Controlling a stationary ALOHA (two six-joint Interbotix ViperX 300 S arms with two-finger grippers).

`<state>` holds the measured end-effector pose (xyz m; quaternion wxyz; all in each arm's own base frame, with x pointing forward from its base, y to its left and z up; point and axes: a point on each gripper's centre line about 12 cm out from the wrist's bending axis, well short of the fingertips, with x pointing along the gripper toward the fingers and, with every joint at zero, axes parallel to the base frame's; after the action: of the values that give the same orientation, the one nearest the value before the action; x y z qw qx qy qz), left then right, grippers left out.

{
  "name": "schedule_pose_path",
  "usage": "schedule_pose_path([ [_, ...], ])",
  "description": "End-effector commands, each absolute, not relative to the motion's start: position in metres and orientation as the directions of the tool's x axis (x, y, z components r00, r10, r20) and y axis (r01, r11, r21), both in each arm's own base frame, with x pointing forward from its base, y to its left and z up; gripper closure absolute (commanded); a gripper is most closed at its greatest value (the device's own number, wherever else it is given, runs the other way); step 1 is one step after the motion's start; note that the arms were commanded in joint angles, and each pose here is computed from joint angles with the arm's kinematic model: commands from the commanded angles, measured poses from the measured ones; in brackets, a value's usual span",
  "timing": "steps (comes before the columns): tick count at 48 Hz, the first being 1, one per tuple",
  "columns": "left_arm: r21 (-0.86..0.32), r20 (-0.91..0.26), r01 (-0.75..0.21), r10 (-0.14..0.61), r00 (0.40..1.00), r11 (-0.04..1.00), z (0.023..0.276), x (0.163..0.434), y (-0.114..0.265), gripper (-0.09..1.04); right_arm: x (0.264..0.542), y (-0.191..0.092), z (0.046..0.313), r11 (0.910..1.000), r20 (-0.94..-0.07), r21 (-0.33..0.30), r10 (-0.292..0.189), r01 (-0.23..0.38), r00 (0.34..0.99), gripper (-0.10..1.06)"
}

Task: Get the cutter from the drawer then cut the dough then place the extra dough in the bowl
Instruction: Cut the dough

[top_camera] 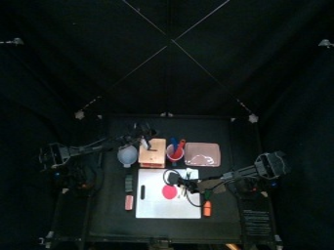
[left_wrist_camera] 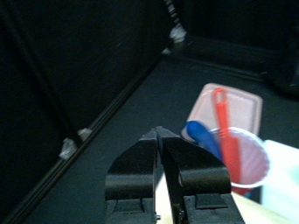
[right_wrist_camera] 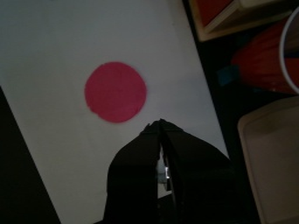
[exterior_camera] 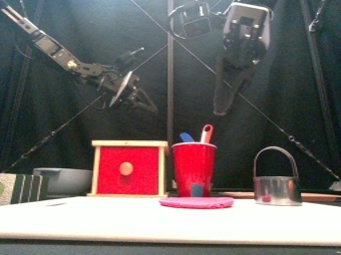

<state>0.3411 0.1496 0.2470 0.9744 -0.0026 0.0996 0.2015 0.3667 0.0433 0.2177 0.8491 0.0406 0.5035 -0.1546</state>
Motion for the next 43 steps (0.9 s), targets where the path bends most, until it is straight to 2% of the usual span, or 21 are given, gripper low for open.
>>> schedule_pose_path([
  [1, 0.04, -0.084, -0.327, 0.33, 0.94, 0.944, 0.267, 0.339, 0.12, 0.51, 0.359, 0.046, 0.232, 0.9517, -0.854, -0.037, -0.189, 0.305, 0.484, 0.66],
  [8, 0.042, -0.029, -0.229, 0.23, 0.973, 0.973, 0.272, 0.336, 0.081, 0.51, 0.346, 0.048, 0.231, 0.9447, -0.879, 0.003, -0.154, 0.328, 0.452, 0.63],
  [13, 0.053, -0.025, -0.164, 0.165, 0.986, 0.985, 0.265, 0.334, 0.059, 0.51, 0.337, 0.048, 0.23, 0.9412, -0.891, 0.007, -0.148, 0.338, 0.43, 0.56],
  [27, 0.049, 0.014, -0.029, 0.029, 0.999, 0.998, 0.239, 0.318, 0.012, 0.5, 0.324, 0.043, 0.218, 0.9372, -0.905, -0.009, -0.156, 0.349, 0.397, 0.13],
  [30, 0.046, 0.023, -0.015, 0.014, 1.0, 0.999, 0.237, 0.316, 0.007, 0.5, 0.323, 0.042, 0.214, 0.937, -0.909, -0.018, -0.16, 0.349, 0.385, 0.07],
  [37, 0.042, 0.035, 0.031, -0.032, 0.999, 0.999, 0.236, 0.313, -0.007, 0.48, 0.322, 0.037, 0.201, 0.9309, -0.922, -0.033, -0.169, 0.364, 0.349, 0.06],
  [43, 0.048, 0.032, 0.079, -0.081, 0.996, 0.996, 0.235, 0.312, -0.022, 0.48, 0.323, 0.031, 0.189, 0.9308, -0.929, -0.055, -0.181, 0.361, 0.324, 0.06],
])
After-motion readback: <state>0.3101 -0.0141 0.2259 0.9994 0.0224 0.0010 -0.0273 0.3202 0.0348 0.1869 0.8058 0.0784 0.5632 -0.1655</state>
